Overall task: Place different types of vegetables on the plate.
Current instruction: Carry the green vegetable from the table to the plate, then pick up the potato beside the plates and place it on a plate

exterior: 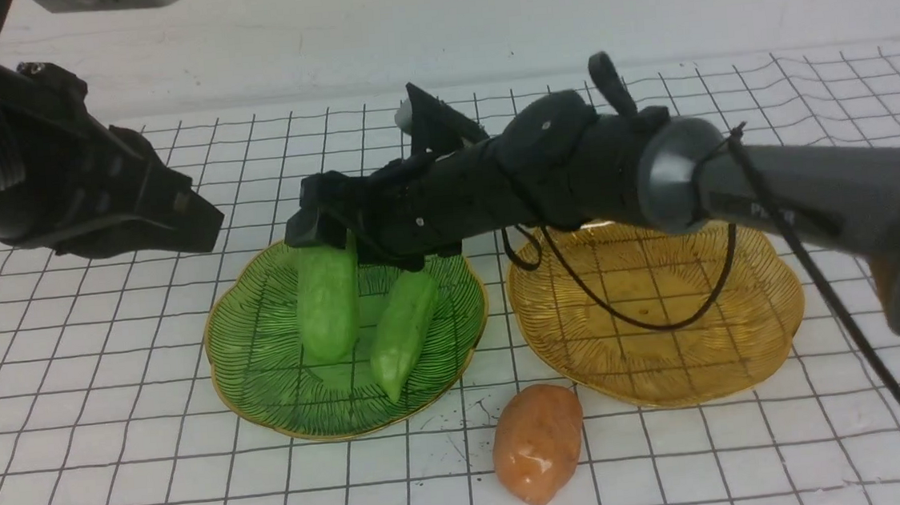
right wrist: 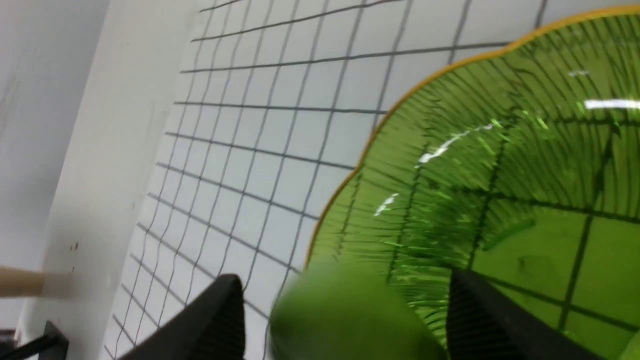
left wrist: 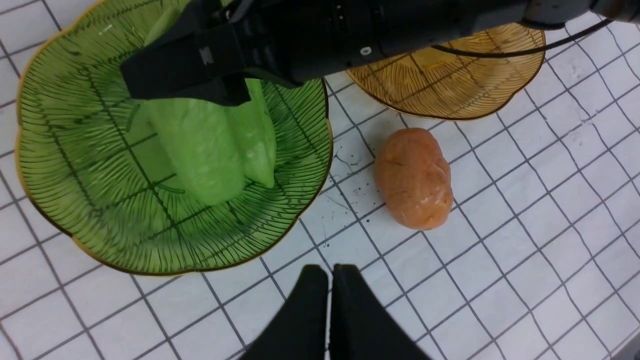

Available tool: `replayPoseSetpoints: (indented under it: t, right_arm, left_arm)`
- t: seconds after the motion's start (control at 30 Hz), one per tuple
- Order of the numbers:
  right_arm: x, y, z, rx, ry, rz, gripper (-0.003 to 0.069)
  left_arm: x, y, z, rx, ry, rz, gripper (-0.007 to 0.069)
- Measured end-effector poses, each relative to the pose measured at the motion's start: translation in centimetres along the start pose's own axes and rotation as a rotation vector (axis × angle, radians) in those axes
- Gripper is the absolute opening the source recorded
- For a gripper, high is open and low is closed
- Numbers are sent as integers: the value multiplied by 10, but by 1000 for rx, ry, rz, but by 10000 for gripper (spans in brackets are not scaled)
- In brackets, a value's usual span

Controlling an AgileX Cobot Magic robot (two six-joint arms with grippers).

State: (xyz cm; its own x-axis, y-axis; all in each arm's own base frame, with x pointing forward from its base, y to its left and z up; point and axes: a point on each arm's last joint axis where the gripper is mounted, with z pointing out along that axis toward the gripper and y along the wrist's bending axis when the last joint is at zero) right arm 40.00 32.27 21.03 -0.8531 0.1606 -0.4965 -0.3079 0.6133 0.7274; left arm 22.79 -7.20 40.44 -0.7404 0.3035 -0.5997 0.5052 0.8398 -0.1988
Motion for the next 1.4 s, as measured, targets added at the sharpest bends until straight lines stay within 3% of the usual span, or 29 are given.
replayPoseSetpoints:
  t: [0.17,0.3,0.4,0.47,0.67,0.7,0.77,0.8,0.93,1.07,1.2,1.23,1.3,1.4]
  right_arm:
    - [2,-4,4,0,1,-1,559]
    - [-6,-2,-11,-43,53,-49,554]
    - [-26,-1,-44,-65,84,-111,496]
    - [-53,1,-91,-55,80,-158,386]
    - [-92,0,-207,141,34,-258,68]
    - [-95,1,-239,242,35,-290,20]
    - [-94,4,-256,299,41,-302,5]
    - [-89,9,-282,401,61,-313,-7]
    - [-82,20,-321,562,45,-338,-13]
    - [-77,34,-347,633,-9,-371,-14]
    - [-70,49,-363,623,-50,-391,-14]
    - [-68,54,-367,607,-62,-393,-14]
    - [-67,56,-368,597,-64,-392,-14]
    - [-66,58,-367,568,-61,-400,-14]
  left_arm:
    - [2,-1,0,8,20,0,-8]
    - [2,-1,0,9,26,0,-8]
    - [3,-1,0,10,30,0,-8]
    - [3,-3,1,15,33,-7,-8]
    - [1,-29,15,32,78,-16,-8]
    - [-1,-43,29,35,107,13,-8]
    - [-2,-53,42,19,139,21,-8]
    - [-2,-67,63,-4,189,25,-8]
    - [0,-93,116,-51,270,43,-6]
    - [3,-108,157,-60,297,72,17]
    - [5,-115,193,-52,290,82,114]
    - [5,-114,204,-52,286,81,180]
    - [6,-114,210,-54,287,83,227]
    - [11,-112,233,-67,313,91,429]
